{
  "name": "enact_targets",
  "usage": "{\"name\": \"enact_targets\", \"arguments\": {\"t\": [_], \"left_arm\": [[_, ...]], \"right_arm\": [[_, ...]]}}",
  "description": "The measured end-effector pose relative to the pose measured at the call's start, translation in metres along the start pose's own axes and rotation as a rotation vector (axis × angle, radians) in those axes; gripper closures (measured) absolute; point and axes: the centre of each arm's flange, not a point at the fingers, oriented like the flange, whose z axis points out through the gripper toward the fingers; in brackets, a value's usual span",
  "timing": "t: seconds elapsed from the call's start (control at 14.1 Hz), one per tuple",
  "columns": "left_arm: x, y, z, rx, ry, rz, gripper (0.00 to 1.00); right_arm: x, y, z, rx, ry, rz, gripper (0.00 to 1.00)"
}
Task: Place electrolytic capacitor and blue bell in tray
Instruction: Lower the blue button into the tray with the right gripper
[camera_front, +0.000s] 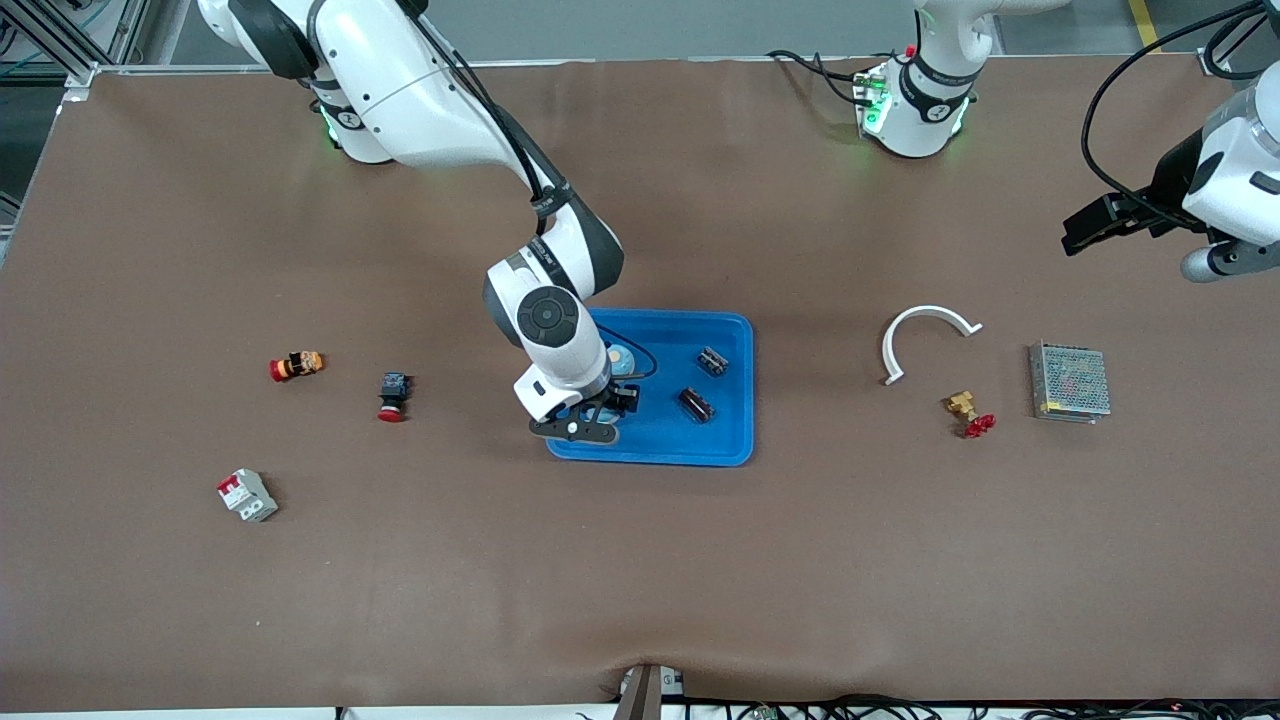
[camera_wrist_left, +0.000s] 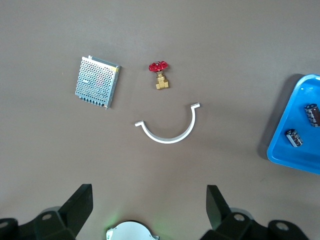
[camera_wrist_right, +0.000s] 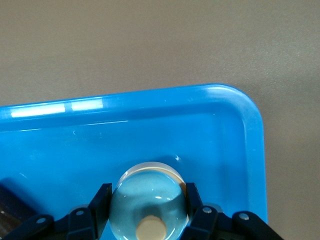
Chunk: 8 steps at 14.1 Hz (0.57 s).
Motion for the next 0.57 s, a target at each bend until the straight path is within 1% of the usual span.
{"name": "enact_targets", "arguments": {"t": [0.28,0.57], "left_arm": [[0.0000,0.0000,0.0001,0.000,0.000,0.000,0.00],[0.0000,0.0000,0.0001,0.000,0.000,0.000,0.00]], "right_arm": [[0.0006,0.0032,0.0125,-0.003,0.009,-0.001,0.36],[0.0007,0.0031,0.0125,-0.002,0.012,-0.002,0.36]]}}
